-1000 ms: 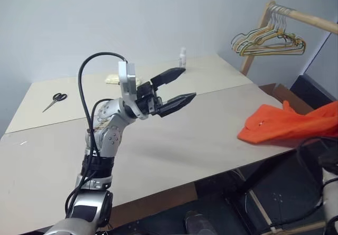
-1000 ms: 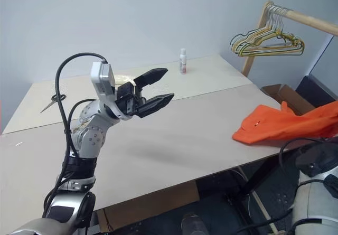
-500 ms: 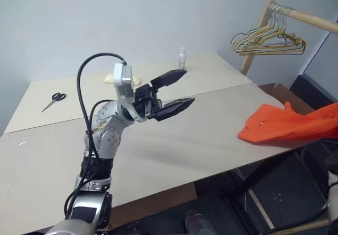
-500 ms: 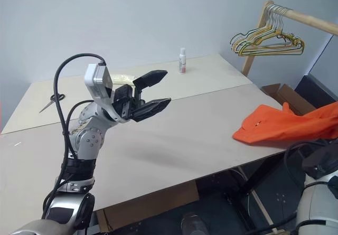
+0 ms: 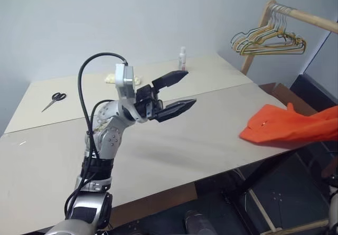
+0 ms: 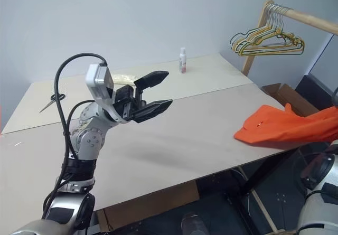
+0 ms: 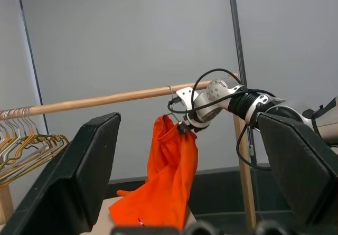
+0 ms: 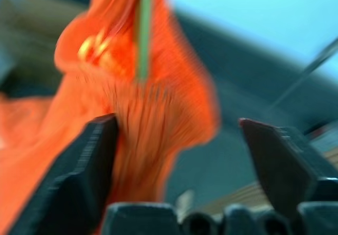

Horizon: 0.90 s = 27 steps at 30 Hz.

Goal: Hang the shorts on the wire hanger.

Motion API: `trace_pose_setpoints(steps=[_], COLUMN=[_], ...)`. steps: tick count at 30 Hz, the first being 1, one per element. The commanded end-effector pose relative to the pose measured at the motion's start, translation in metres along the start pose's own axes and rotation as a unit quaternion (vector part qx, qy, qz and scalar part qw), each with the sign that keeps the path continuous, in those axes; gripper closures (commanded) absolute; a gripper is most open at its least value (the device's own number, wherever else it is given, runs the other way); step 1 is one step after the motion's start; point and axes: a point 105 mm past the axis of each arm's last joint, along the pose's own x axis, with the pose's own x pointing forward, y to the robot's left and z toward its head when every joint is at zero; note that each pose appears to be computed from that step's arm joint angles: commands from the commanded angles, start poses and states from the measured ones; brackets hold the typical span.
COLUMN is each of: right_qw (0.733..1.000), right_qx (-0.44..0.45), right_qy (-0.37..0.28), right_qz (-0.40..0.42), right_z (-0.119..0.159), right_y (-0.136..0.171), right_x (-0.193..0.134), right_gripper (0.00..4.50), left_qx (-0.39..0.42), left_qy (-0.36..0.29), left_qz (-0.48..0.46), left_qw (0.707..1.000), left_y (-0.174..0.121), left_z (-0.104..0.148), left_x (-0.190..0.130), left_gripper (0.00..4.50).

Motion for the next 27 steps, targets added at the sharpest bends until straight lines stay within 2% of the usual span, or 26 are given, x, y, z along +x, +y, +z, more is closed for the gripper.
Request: trace_pose_setpoints(steps=[1,7,12,18,21,24,27], right_qw=[0.994,0.977,0.96,0.913,0.889,0.852,0.801], right_qx=[-0.016,-0.059,-0.066,-0.126,-0.124,-0.149,-0.204], right_qy=[-0.09,-0.195,-0.272,-0.362,-0.373,-0.35,-0.344], right_qz=[-0.057,-0.066,-0.018,0.138,0.236,0.36,0.446], right_z=[0.038,0.07,0.08,0.078,0.065,0.04,0.011], right_y=[-0.016,-0.004,0.022,0.083,0.112,0.141,0.159], right_x=[-0.02,-0.049,-0.065,-0.099,-0.119,-0.14,-0.162], right_gripper=[0.03,0.03,0.03,0.03,0.03,0.03,0.03], left_qx=[0.016,0.017,0.018,0.046,0.061,0.072,0.088], left_qy=[-0.004,-0.01,-0.003,0.031,0.084,0.137,0.183], left_qz=[-0.009,-0.006,0.01,0.055,0.088,0.138,0.165], left_qw=[1.0,1.0,1.0,0.997,0.991,0.978,0.965], left_y=[-0.001,0.001,0.002,0.014,0.023,0.035,0.037], left_z=[0.005,0.007,0.006,0.008,0.003,-0.002,-0.01], left_x=[0.001,0.0,-0.005,-0.022,-0.038,-0.061,-0.079], left_gripper=[0.0,0.0,0.0,0.0,0.0,0.0,0.0])
